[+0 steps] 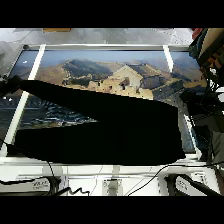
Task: Fold the clothes and pants, and hang the long-sleeved shirts on hangers.
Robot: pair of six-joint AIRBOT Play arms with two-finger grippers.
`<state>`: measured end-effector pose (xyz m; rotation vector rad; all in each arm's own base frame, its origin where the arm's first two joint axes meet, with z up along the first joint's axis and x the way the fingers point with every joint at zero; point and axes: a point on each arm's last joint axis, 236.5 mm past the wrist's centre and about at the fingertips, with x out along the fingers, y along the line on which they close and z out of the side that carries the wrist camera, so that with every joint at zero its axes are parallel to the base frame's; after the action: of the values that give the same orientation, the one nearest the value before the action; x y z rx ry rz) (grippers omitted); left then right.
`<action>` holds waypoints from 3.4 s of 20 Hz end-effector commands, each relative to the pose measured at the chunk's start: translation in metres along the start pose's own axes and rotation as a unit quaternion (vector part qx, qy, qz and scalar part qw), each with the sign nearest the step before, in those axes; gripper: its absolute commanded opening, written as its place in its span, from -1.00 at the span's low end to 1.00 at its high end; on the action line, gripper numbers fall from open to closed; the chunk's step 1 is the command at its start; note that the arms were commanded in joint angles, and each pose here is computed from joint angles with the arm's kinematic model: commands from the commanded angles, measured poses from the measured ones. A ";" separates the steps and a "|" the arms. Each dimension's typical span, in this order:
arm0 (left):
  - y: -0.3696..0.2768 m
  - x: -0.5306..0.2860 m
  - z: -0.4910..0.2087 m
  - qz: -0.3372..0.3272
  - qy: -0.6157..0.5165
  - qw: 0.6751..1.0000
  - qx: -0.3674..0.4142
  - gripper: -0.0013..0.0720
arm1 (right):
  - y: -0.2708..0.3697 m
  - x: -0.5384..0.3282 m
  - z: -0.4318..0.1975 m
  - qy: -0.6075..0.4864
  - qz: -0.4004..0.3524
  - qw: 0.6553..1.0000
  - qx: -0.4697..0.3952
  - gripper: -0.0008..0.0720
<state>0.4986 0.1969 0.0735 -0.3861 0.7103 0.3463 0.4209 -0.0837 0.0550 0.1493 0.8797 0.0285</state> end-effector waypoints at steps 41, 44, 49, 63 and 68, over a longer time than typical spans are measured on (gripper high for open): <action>0.091 0.024 -0.128 0.126 0.171 0.971 0.111 -0.92 | -0.025 0.104 -0.155 0.248 0.155 0.922 0.253 0.65; 0.091 0.024 -0.128 0.126 0.171 0.971 0.111 -0.92 | -0.018 0.122 -0.134 0.201 0.167 0.935 0.239 0.50; 0.091 0.024 -0.128 0.126 0.171 0.971 0.111 -0.92 | -0.029 0.147 -0.105 0.130 0.115 0.960 0.220 -0.90; -0.038 0.090 -0.134 0.027 0.082 0.990 0.112 -0.93 | -0.148 0.126 0.027 -0.088 -0.071 0.969 0.221 -0.90; -0.041 0.096 -0.148 0.026 0.100 0.989 0.107 -0.92 | -0.164 0.121 0.020 -0.082 -0.083 0.967 0.229 -0.90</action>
<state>0.4974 0.1187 -0.0808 -0.1813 0.9496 0.2833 0.5103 -0.2272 -0.0493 0.5078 0.7240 -0.3132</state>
